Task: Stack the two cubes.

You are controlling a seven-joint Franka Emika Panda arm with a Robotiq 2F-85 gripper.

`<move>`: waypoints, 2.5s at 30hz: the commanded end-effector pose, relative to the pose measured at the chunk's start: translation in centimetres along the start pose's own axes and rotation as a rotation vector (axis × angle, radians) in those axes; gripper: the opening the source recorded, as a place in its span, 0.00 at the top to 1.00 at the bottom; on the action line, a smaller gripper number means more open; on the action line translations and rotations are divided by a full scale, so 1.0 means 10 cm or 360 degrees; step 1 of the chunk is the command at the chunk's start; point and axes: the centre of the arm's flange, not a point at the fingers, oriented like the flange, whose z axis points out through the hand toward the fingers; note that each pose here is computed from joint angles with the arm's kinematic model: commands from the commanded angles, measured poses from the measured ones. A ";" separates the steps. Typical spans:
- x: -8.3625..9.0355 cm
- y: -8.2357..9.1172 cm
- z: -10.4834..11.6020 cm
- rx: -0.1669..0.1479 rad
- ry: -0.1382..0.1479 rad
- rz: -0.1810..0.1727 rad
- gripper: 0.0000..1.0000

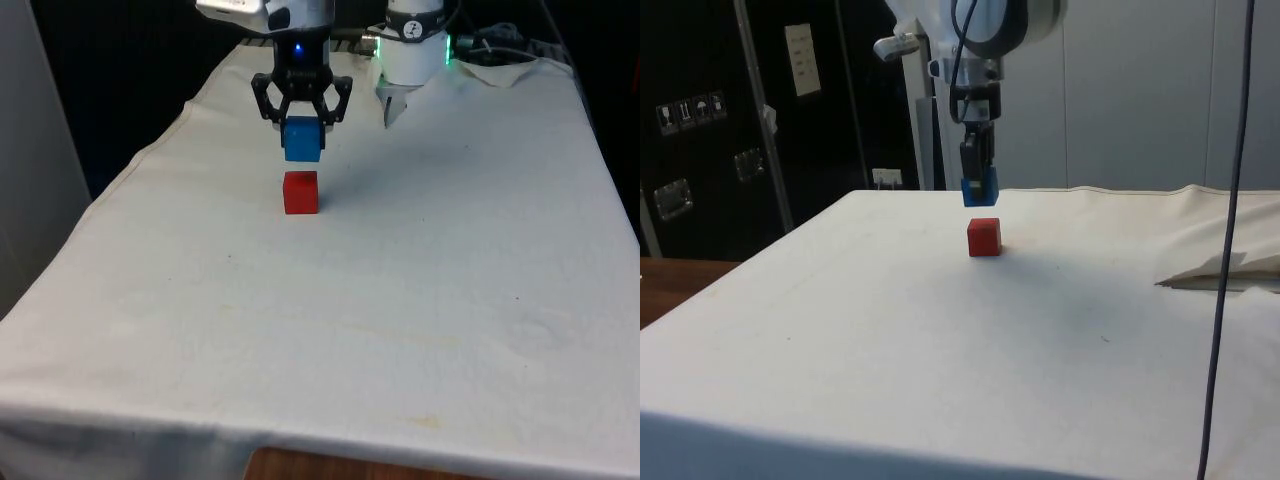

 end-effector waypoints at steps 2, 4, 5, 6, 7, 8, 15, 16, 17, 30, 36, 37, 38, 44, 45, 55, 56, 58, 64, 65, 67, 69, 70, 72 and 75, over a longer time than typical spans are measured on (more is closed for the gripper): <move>0.03 0.00 0.00 0.0001 0.0019 0.0000 0.98; 0.03 0.00 0.00 0.0000 0.0026 0.0001 0.98; 0.04 0.01 0.01 0.0000 0.0030 0.0003 0.98; 0.04 0.00 0.02 0.0001 0.0030 0.0001 0.98; 0.04 0.00 0.02 0.0002 0.0032 0.0003 0.98; 0.04 0.00 0.04 0.0003 0.0035 0.0005 0.98; 0.04 0.02 0.15 -0.0003 0.0037 0.0016 0.98; 0.04 0.02 0.16 -0.0002 0.0038 0.0018 0.98; 0.03 0.03 0.17 -0.0021 0.0020 0.0019 0.98; 0.01 0.10 0.33 0.0008 0.0048 0.0035 0.98; 0.00 0.12 0.40 0.0009 0.0047 0.0040 0.98; 0.00 0.12 0.40 0.0007 0.0048 0.0040 0.98; 0.00 0.12 0.40 0.0007 0.0048 0.0040 0.98; 0.00 0.12 0.41 0.0001 0.0042 0.0042 0.98; 0.00 0.12 0.41 -0.0002 0.0040 0.0041 0.98; -0.01 0.13 0.41 -0.0008 0.0033 0.0043 0.83; -0.01 0.12 0.41 -0.0007 0.0032 0.0041 0.68; -0.01 0.12 0.41 -0.0008 0.0031 0.0041 0.49; -0.01 0.13 0.41 -0.0008 0.0031 0.0043 0.00; -0.01 0.13 0.41 -0.0009 0.0031 0.0041 0.00; -0.01 0.13 0.41 -0.0009 0.0031 0.0041 0.00; -0.01 0.13 0.41 -0.0009 0.0031 0.0041 0.00; -0.01 0.13 0.41 -0.0009 0.0031 0.0041 0.00; 0.00 0.13 0.41 -0.0009 0.0033 0.0041 0.00; 0.01 0.15 0.31 -0.0008 0.0041 0.0044 0.00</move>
